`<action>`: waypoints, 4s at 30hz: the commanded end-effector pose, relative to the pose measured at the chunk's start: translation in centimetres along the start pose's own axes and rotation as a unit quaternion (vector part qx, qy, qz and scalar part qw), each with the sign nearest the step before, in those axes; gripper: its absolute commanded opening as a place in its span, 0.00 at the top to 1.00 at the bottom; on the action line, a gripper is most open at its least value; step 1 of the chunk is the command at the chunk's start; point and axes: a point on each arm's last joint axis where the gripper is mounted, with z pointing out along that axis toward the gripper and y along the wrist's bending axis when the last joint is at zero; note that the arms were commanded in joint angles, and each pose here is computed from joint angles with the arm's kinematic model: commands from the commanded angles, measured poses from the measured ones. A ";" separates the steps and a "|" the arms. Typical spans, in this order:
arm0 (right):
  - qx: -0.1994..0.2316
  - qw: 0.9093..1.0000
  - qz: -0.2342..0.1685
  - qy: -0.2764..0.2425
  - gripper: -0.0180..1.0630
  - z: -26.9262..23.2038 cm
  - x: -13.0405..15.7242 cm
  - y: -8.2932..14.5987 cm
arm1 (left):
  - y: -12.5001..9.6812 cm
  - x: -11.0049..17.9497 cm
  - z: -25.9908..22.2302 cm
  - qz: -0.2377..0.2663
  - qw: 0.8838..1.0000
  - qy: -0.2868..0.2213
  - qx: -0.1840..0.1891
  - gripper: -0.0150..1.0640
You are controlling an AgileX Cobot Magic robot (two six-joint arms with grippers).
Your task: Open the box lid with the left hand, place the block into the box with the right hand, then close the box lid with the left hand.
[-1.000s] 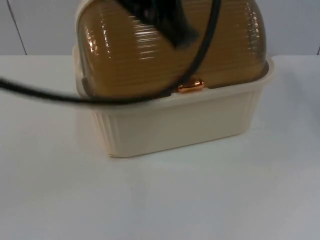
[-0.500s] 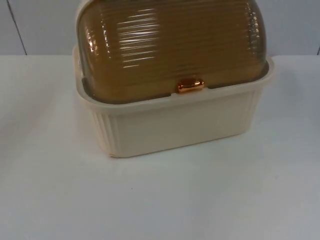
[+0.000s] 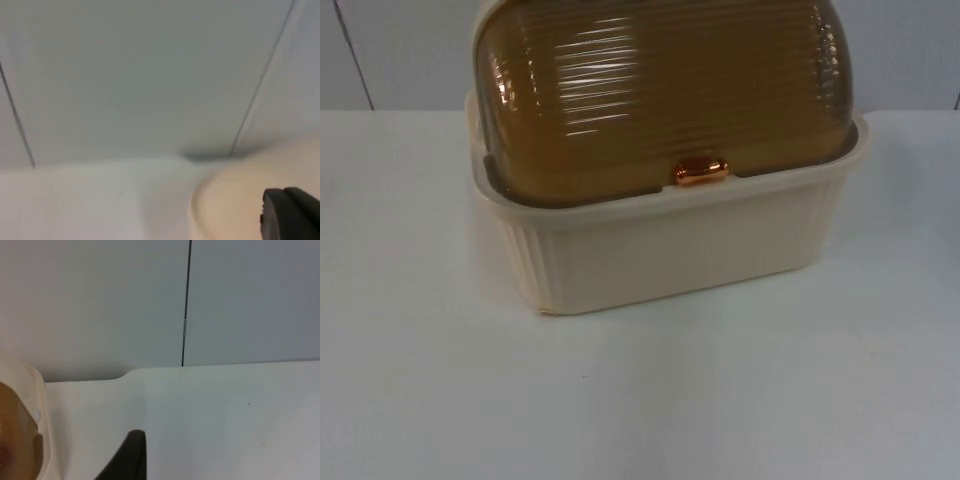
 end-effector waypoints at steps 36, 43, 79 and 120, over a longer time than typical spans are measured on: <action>-0.002 1.000 0.006 0.000 0.01 -0.3 0.0 0.0 | -1.9 -1.6 -3.4 0.002 0.999 -0.017 -0.050 0.03; -0.002 1.000 0.006 0.008 0.01 -0.3 0.1 0.0 | -2.4 -2.6 -5.8 0.006 0.997 -0.062 -0.049 0.03; 0.001 1.000 0.009 0.026 0.01 0.2 1.9 0.0 | -2.8 -1.6 -7.5 0.019 0.998 -0.036 -0.047 0.03; 0.040 0.928 -0.014 -0.369 0.01 -27.6 14.2 -1.3 | -9.2 11.4 -39.1 0.143 0.909 -0.385 -0.074 0.03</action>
